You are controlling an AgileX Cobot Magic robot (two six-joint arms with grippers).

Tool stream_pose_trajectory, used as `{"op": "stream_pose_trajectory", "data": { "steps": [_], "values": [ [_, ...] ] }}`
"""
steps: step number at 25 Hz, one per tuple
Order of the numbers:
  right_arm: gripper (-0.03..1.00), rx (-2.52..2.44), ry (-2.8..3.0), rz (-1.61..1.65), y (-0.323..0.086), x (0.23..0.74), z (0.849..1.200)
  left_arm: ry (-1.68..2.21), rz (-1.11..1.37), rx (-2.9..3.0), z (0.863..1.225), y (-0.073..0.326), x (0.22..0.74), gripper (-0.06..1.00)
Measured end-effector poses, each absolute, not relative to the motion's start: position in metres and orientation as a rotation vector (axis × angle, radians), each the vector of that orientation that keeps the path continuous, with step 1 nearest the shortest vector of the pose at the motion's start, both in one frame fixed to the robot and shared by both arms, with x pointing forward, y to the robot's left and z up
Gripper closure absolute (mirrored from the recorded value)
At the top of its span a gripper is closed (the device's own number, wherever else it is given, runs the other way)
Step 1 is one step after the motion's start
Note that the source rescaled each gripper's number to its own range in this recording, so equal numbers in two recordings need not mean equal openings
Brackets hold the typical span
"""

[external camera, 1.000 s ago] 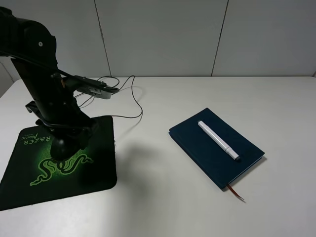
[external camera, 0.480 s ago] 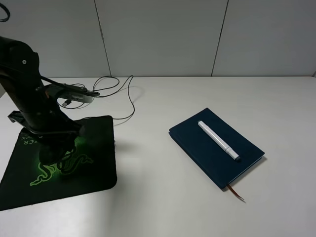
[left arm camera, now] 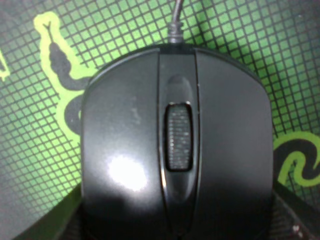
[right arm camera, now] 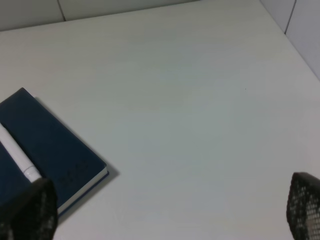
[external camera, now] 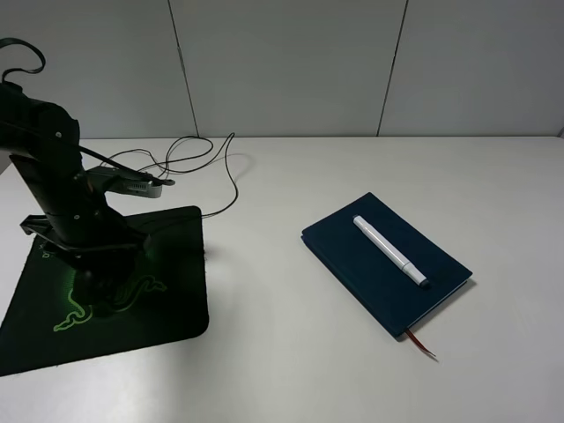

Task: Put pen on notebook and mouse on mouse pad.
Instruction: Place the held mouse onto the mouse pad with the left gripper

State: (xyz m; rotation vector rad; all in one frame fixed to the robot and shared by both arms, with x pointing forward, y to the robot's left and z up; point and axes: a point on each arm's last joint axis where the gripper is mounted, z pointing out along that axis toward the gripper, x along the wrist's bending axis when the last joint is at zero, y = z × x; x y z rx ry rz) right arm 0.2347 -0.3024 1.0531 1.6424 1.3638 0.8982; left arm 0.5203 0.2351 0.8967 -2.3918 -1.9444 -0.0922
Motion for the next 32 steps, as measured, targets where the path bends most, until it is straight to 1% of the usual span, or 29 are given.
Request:
{"op": "stream_pose_trajectory", "data": {
  "steps": [13,14,15,16,18,19,20,21,23,24,27,32],
  "values": [
    [-0.03,1.642,1.364,0.898,-0.3024,0.2347,1.0531,-1.944,-0.096,-2.394,0.8955,0.2351,0.5209,0.94],
    [-0.03,1.642,1.364,0.898,-0.3024,0.2347,1.0531,-1.944,-0.096,-2.394,0.8955,0.2351,0.5209,0.93],
    [-0.03,1.642,1.364,0.898,-0.3024,0.2347,1.0531,-1.94,-0.101,-2.396,0.8956,0.2353,0.5211,0.9],
    [-0.03,1.642,1.364,0.898,-0.3024,0.2347,1.0531,-1.933,-0.105,-2.399,0.8956,0.2356,0.5212,0.81],
    [-0.03,1.642,1.364,0.898,-0.3024,0.2347,1.0531,-1.919,-0.116,-2.404,0.8957,0.2363,0.5215,0.53],
    [-0.03,1.642,1.364,0.898,-0.3024,0.2347,1.0531,-1.916,-0.118,-2.405,0.8957,0.2364,0.5215,0.34],
    [-0.03,1.642,1.364,0.898,-0.3024,0.2347,1.0531,-1.914,-0.12,-2.406,0.8957,0.2366,0.5216,0.19],
    [-0.03,1.642,1.364,0.898,-0.3024,0.2347,1.0531,-1.912,-0.121,-2.406,0.8957,0.2366,0.5216,0.1],
    [-0.03,1.642,1.364,0.898,-0.3024,0.2347,1.0531,-1.911,-0.121,-2.407,0.8957,0.2367,0.5216,0.01],
    [-0.03,1.642,1.364,0.898,-0.3024,0.2347,1.0531,-1.911,-0.121,-2.407,0.8957,0.2367,0.5216,-0.01],
    [-0.03,1.642,1.364,0.898,-0.3024,0.2347,1.0531,-1.911,-0.121,-2.407,0.8957,0.2367,0.5216,-0.04],
    [-0.03,1.642,1.364,0.898,-0.3024,0.2347,1.0531,-1.903,-0.128,-2.416,0.9016,0.2372,0.5203,-0.05]
  ]
}}
